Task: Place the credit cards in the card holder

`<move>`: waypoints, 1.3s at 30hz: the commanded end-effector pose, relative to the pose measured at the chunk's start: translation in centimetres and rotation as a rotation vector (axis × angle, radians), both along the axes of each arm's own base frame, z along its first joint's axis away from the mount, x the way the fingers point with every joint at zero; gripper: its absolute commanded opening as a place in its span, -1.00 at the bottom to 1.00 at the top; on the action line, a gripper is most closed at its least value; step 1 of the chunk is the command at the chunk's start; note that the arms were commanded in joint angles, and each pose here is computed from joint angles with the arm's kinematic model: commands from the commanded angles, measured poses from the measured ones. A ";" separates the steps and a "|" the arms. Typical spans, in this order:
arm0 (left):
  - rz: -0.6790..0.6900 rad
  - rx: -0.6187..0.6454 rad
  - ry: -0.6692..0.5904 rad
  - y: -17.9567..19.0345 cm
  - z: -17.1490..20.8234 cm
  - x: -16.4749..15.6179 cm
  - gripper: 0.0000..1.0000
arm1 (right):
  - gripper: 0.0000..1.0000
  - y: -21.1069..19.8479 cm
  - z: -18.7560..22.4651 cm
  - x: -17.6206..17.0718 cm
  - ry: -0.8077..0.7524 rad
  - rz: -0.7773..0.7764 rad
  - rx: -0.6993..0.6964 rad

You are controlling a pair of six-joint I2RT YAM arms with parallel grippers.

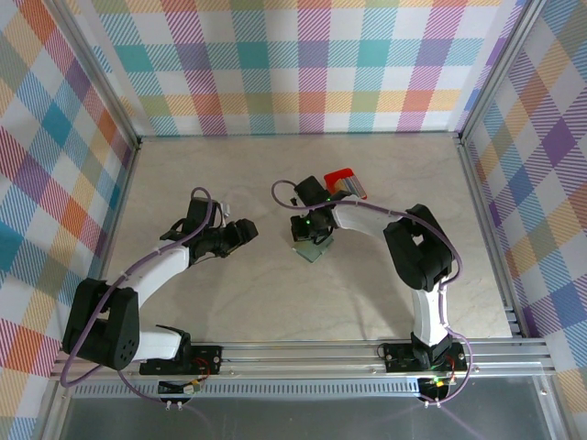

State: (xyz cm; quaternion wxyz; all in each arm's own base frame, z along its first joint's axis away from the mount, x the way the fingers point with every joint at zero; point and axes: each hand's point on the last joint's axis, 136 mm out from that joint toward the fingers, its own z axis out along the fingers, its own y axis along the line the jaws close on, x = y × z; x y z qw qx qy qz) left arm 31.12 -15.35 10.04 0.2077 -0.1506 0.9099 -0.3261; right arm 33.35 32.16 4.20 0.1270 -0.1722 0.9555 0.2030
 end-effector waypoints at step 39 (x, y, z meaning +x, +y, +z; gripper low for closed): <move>-0.043 -0.095 0.014 -5.6 -1.1 -2.1 0.37 | 0.22 -5.4 1.4 1.2 -0.048 -0.021 -0.110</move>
